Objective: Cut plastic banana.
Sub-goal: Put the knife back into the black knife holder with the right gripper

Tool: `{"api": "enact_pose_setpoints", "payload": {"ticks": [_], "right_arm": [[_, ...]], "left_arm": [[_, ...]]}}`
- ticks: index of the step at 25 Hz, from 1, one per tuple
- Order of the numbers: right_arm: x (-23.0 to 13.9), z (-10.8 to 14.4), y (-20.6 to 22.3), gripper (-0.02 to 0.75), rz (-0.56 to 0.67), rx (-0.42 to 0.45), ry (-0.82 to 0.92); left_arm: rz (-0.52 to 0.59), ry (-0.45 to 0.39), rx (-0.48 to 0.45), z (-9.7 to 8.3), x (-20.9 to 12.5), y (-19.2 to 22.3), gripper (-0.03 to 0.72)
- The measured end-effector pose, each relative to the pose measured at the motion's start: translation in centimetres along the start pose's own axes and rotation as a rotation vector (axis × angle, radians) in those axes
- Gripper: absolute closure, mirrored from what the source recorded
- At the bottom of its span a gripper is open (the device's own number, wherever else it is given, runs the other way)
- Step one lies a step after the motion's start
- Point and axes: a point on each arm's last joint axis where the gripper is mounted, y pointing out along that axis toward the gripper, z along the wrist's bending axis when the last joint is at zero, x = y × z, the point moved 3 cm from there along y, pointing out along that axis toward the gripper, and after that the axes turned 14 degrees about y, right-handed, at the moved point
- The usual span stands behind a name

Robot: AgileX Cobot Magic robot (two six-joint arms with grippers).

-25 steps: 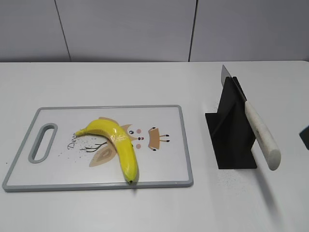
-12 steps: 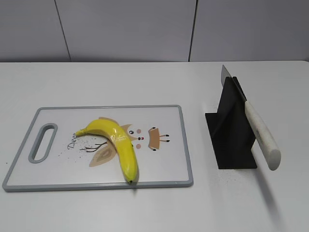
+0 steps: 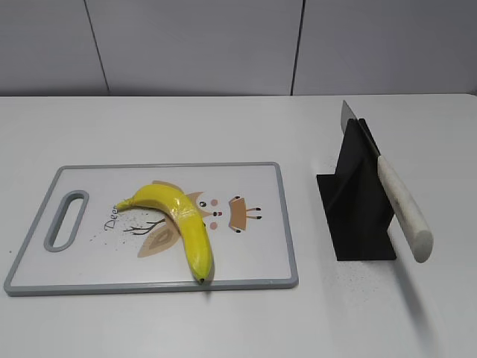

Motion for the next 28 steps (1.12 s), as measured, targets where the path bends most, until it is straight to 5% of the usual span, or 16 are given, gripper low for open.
{"api": "enact_pose_setpoints", "payload": {"ticks": [10,22,28], "right_arm": [[-1.2,0.2,-2.5,0.145,-0.190,0.008,-0.013],[-1.0,-0.3,-2.3,0.145,-0.237,-0.188,0.116],[-0.9,-0.3,-2.3,0.145,-0.240,-0.202,0.125]], "left_arm": [[-0.001,-0.001,-0.002,0.0,0.0,0.0,0.127],[0.000,-0.001,-0.002,0.0,0.0,0.0,0.127],[0.000,-0.001,-0.002,0.0,0.0,0.0,0.127]]}}
